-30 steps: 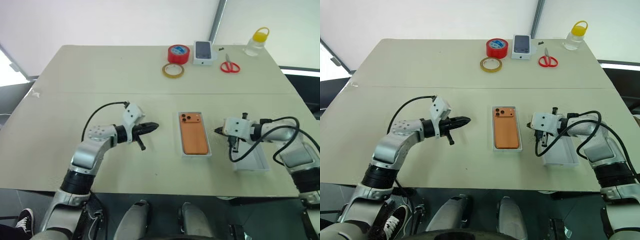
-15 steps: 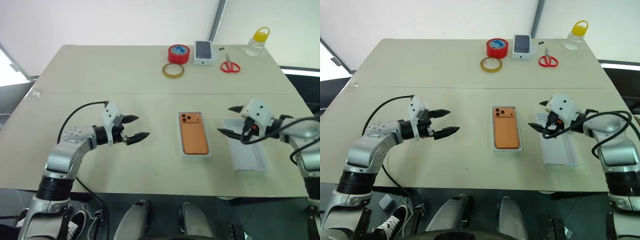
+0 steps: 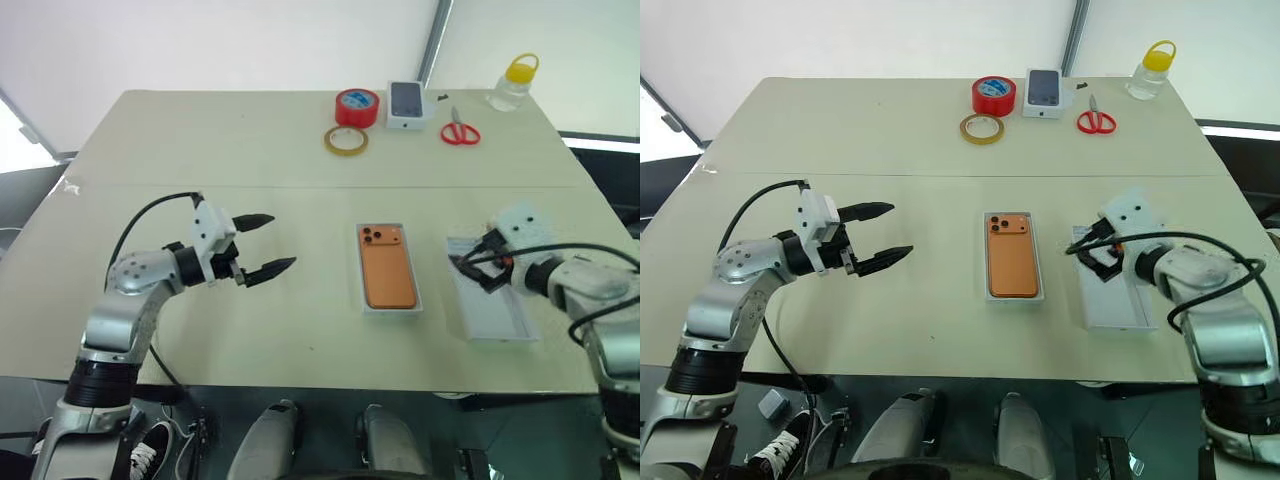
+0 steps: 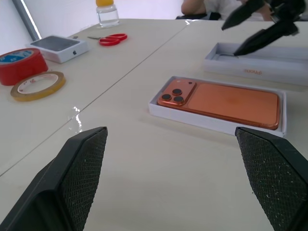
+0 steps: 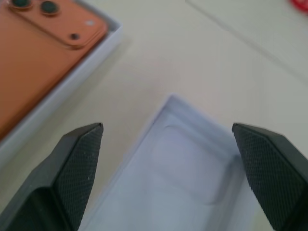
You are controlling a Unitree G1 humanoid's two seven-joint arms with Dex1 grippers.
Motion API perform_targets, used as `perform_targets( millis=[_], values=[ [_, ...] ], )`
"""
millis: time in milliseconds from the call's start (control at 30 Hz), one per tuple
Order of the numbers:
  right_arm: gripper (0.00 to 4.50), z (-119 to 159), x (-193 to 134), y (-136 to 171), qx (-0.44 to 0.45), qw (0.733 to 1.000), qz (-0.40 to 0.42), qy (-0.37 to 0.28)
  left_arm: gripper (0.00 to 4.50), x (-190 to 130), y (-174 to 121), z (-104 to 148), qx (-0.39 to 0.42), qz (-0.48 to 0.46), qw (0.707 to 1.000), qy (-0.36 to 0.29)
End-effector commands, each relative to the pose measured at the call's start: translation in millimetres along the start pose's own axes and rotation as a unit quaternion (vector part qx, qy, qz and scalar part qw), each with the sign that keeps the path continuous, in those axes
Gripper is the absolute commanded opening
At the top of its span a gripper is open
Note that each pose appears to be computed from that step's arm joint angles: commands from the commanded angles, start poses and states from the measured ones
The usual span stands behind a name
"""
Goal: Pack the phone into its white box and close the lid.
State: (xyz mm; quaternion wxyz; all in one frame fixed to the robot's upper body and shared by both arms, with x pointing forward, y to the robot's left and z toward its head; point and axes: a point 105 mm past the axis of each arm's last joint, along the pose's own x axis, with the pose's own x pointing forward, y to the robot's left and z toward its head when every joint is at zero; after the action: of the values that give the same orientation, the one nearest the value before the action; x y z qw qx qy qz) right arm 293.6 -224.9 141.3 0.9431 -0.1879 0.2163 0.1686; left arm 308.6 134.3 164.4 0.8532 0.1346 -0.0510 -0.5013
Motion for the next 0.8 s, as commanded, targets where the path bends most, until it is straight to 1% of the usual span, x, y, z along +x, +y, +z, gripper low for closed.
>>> perform_targets(
  millis=[33,67,233,367,433,500,533,567,600,633,700,800],
  values=[
    [4.48,11,-16,12,0.003,1.000,0.002,0.000,4.47,-2,0,12,0.036,-0.005,0.999,-0.018],
    [4.48,9,-19,16,-0.007,1.000,0.004,0.008,4.47,-2,-1,12,0.038,-0.007,0.999,-0.021],
    [4.48,-15,-26,23,0.015,0.998,-0.018,0.058,4.47,-7,-9,11,0.038,-0.028,0.999,-0.028],
    [4.48,-24,-29,31,0.047,0.996,-0.019,0.068,4.47,-12,-22,5,0.024,-0.050,0.998,-0.021],
    [4.48,-27,-29,29,0.056,0.995,-0.039,0.069,4.47,-14,-28,3,0.011,-0.058,0.998,-0.021],
    [4.48,-19,-26,32,0.066,0.996,-0.036,0.050,4.47,-16,-31,3,-0.006,-0.061,0.998,-0.023],
    [4.48,-14,-25,33,0.054,0.997,-0.037,0.038,4.47,-16,-31,3,-0.010,-0.059,0.998,-0.024],
    [4.48,-5,-25,28,0.046,0.997,-0.054,0.003,4.47,-16,-32,3,-0.011,-0.058,0.998,-0.025],
    [4.48,-2,-26,25,0.038,0.997,-0.068,-0.019,4.47,-15,-32,3,-0.010,-0.055,0.998,-0.025],
    [4.48,-4,-26,23,0.028,0.996,-0.077,-0.026,4.47,-14,-33,3,-0.009,-0.054,0.998,-0.026],
    [4.48,-12,-28,21,0.060,0.993,-0.096,-0.041,4.47,-12,-34,5,-0.016,-0.050,0.998,-0.031],
    [4.48,-24,-35,23,0.071,0.989,-0.119,-0.045,4.47,-10,-35,7,-0.013,-0.046,0.998,-0.035]
  ],
)
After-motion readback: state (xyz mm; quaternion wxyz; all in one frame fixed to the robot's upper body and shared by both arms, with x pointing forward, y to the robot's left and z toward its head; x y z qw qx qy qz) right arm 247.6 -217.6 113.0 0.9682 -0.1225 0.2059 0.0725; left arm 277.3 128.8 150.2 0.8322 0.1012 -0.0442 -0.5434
